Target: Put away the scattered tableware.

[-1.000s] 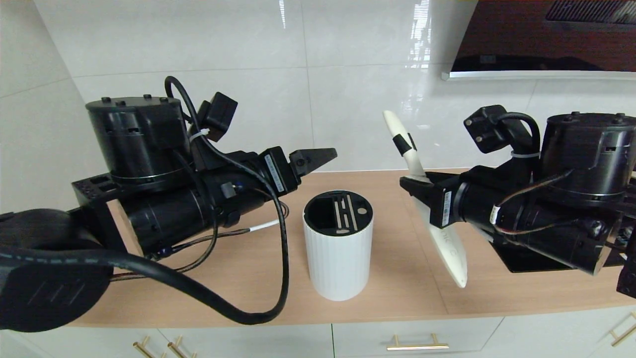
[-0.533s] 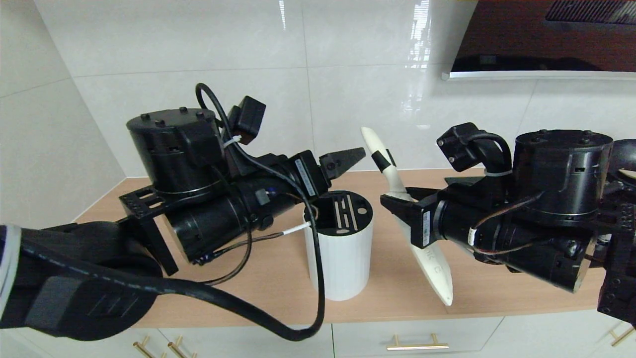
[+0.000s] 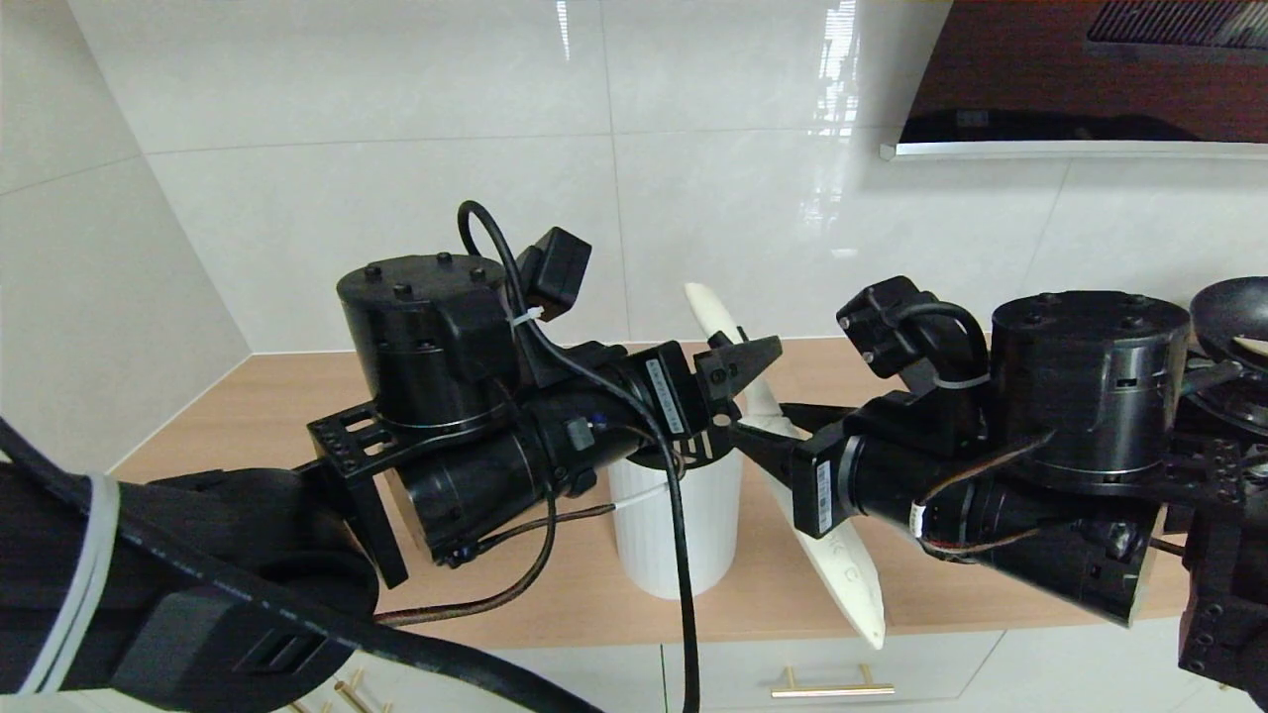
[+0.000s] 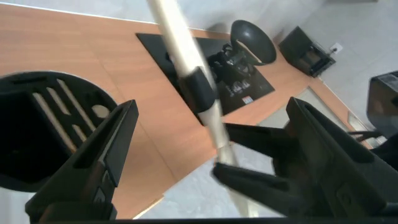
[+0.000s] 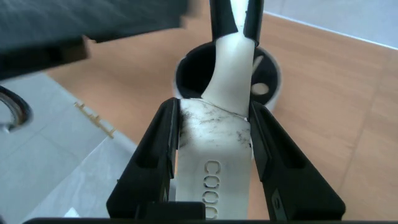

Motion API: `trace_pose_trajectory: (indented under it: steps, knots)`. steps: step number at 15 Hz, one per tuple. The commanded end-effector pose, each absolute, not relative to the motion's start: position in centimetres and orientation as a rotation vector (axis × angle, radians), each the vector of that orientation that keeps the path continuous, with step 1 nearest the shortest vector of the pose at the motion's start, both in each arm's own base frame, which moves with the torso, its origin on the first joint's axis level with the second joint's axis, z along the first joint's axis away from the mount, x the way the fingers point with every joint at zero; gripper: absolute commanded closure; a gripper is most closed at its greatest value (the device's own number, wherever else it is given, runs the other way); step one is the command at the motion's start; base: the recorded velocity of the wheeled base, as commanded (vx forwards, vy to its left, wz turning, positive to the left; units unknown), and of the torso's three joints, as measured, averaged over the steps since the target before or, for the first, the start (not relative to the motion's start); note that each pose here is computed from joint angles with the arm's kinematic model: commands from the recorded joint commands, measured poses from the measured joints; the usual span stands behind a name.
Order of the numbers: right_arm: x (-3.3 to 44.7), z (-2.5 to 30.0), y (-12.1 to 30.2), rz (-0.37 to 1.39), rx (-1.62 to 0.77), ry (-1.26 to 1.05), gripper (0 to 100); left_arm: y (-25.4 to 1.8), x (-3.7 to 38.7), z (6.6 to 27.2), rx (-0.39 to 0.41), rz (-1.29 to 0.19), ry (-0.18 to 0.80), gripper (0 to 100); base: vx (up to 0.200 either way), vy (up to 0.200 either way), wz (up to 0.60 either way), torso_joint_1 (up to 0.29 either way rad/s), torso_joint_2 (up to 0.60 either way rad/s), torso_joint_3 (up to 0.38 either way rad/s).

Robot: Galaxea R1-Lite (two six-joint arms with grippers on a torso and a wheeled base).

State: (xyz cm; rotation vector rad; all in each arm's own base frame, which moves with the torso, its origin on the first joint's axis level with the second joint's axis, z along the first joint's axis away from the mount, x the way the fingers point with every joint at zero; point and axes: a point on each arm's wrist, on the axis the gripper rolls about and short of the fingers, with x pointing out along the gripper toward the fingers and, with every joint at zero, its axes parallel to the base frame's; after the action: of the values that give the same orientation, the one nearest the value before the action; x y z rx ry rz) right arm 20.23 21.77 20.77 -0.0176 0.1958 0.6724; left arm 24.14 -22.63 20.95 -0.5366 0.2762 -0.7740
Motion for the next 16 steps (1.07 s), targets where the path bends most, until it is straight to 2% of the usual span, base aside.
trace_pose_trajectory:
  steps: [1,15,16]
  knots:
    - [19.76,20.49,22.19,0.694,-0.024,0.204,100,-22.88,24.21,20.63,-0.534,-0.775,0.283,0,0.0,0.0,0.0,0.0,0.0,0.0]
    - [18.93,20.17,22.69,0.727,-0.031,0.214,100,-23.21,24.57,19.95,-0.53,-0.766,0.299,0,0.0,0.0,0.0,0.0,0.0,0.0]
    - [18.93,20.17,22.69,0.728,-0.031,0.214,100,-23.21,24.57,19.95,-0.53,-0.766,0.299,100,0.0,0.0,0.0,0.0,0.0,0.0]
